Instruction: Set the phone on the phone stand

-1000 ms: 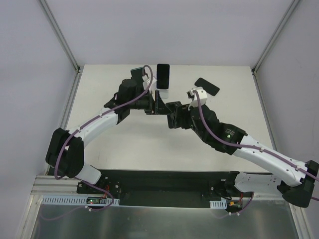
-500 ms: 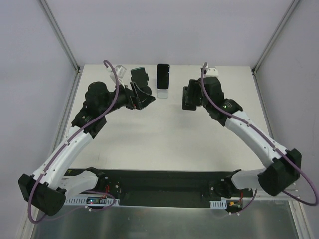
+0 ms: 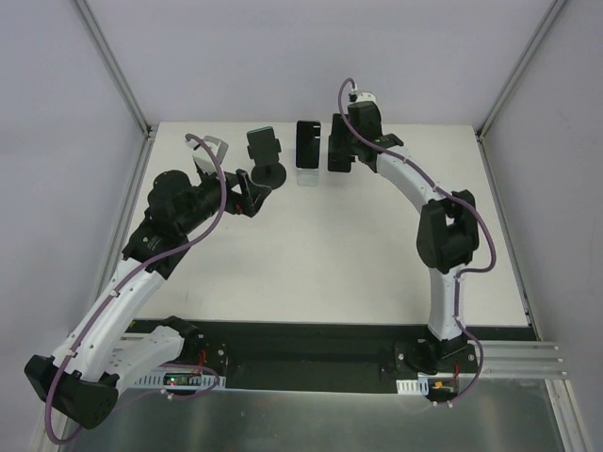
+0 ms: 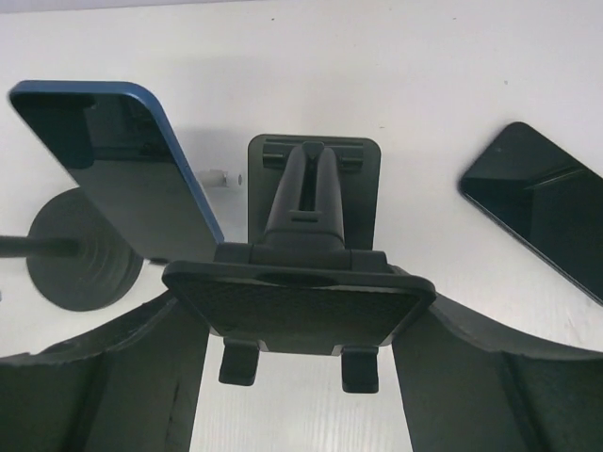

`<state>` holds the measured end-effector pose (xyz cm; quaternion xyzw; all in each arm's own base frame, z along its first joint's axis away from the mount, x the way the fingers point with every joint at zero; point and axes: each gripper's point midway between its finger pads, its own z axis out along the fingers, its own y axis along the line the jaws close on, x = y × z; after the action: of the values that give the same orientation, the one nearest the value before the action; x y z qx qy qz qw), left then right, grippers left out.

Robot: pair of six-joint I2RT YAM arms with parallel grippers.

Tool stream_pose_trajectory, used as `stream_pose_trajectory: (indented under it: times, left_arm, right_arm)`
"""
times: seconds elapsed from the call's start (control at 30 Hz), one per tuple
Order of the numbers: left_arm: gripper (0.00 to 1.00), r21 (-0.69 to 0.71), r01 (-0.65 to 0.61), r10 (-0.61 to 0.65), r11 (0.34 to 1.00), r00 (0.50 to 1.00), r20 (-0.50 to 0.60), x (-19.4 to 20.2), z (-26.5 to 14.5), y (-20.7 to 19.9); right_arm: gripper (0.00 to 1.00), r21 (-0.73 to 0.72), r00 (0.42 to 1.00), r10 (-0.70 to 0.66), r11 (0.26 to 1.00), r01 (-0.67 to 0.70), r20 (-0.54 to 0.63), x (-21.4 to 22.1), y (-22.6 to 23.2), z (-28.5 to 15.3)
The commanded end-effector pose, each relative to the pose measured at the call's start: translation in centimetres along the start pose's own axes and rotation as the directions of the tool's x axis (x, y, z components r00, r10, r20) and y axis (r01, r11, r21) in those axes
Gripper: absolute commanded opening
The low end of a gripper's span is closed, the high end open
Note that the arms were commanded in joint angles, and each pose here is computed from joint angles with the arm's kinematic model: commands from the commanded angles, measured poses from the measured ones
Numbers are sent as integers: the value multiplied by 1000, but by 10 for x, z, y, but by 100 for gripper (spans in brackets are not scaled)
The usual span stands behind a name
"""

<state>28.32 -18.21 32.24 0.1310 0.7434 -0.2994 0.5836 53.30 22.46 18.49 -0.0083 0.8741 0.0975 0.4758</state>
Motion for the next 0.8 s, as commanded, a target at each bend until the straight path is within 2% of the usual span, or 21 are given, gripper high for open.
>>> stream_pose_trajectory:
  times: [0.0,0.33,0.6,0.77]
  left_arm:
    - [82,-46,-81,83,996,995,46,-13,-6,8]
    - [82,-86,-79,82,993,996,35,-9,-4,17]
    - [83,-86,-70,73,994,997,33,-8,-4,19]
    - [83,-85,-67,70,994,997,27,-6,-3,20]
  right_arm:
    - [1,-30,997,-9,999,11,75,-32,15,13]
    - [1,13,1000,-23,1000,23,19,0,8,51]
    - [1,11,1000,2,1000,-2,-5,13,9,64]
    - [2,81,1000,-5,997,8,-29,20,-3,66]
